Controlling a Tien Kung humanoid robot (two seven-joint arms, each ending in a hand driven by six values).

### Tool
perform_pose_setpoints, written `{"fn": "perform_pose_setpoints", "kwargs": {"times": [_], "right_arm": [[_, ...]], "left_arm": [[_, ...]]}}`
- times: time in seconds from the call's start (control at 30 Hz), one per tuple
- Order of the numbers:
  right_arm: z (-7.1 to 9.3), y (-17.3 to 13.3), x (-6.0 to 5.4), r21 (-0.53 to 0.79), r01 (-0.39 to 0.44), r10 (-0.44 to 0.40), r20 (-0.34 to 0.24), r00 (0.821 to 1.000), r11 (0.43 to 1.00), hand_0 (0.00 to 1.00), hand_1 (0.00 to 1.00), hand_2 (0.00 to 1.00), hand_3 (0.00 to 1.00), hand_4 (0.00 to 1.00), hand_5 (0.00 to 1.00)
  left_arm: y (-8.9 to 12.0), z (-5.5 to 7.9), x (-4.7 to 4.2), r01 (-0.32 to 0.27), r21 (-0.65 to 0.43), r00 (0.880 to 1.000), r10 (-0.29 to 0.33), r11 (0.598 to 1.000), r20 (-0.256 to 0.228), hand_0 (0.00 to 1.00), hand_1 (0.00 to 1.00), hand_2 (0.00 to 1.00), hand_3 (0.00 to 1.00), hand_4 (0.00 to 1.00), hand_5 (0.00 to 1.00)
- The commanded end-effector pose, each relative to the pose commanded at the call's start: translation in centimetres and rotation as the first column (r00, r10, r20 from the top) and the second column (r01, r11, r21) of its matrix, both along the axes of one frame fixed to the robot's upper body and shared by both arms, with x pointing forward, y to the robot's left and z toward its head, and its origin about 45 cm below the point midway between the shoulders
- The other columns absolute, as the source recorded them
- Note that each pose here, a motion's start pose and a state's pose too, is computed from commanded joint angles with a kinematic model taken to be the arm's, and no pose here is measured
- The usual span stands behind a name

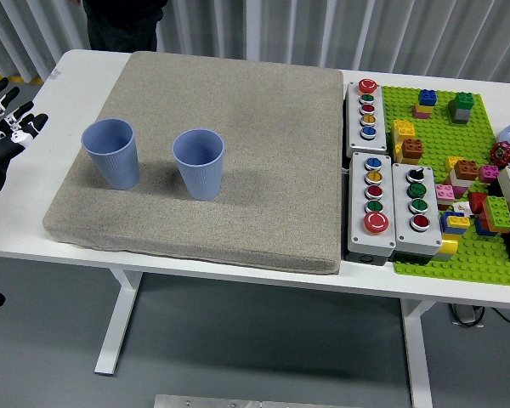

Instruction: Pick cup pour cup place

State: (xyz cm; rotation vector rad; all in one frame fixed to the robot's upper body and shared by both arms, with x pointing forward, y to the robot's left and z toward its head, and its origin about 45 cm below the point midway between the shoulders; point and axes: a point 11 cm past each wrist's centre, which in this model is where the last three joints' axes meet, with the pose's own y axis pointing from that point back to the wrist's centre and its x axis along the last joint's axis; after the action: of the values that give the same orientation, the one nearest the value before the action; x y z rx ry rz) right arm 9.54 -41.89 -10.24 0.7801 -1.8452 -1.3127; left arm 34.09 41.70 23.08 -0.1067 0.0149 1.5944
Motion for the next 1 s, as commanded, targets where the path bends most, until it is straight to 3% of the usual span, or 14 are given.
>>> {"fn": "perform_pose_setpoints", "kwargs": {"times": [0.1,0.13,0.3,0.33,1.0], "right_arm": [[0.0,0.0,0.0,0.000,-0.001,0.001,0.000,1.000,1.000,0.720,0.687,0.735,0.700,0.321,0.306],[0.0,0.0,0.0,0.000,-0.001,0.001,0.000,1.000,1.000,0.720,0.687,0.734,0.700,0.320,0.310],[0.0,0.0,0.3,0.001,-0.002,0.002,0.003,1.000,1.000,0.720,0.687,0.734,0.700,0.320,0.310],[0.1,0.0,0.3,0.001,-0.003,0.003,0.003,1.000,1.000,0.721,0.687,0.734,0.701,0.318,0.311],[0.1,0.1,0.7,0.001,-0.004,0.004,0.011,1.000,1.000,0.720,0.687,0.735,0.700,0.316,0.313]], "left_arm": [[-0.1,-0.3,-0.16,0.003,0.011,1.000,-0.002,1.000,-0.010,0.930,0.918,0.998,0.998,0.863,0.130],[-0.1,-0.7,-0.30,0.001,0.010,1.000,-0.001,1.000,-0.020,0.998,0.925,0.998,0.998,0.869,0.141],[-0.3,-1.9,-0.63,-0.003,-0.010,0.999,0.003,1.000,-0.051,0.998,0.925,0.998,0.998,0.869,0.141],[-0.3,-2.1,-0.67,-0.002,-0.013,0.998,0.001,1.000,-0.056,0.998,0.992,0.998,0.998,0.884,0.172],[-1.7,-5.4,-1.14,0.018,-0.009,0.990,-0.019,1.000,-0.141,0.998,0.998,0.998,0.998,0.891,0.198]]}}
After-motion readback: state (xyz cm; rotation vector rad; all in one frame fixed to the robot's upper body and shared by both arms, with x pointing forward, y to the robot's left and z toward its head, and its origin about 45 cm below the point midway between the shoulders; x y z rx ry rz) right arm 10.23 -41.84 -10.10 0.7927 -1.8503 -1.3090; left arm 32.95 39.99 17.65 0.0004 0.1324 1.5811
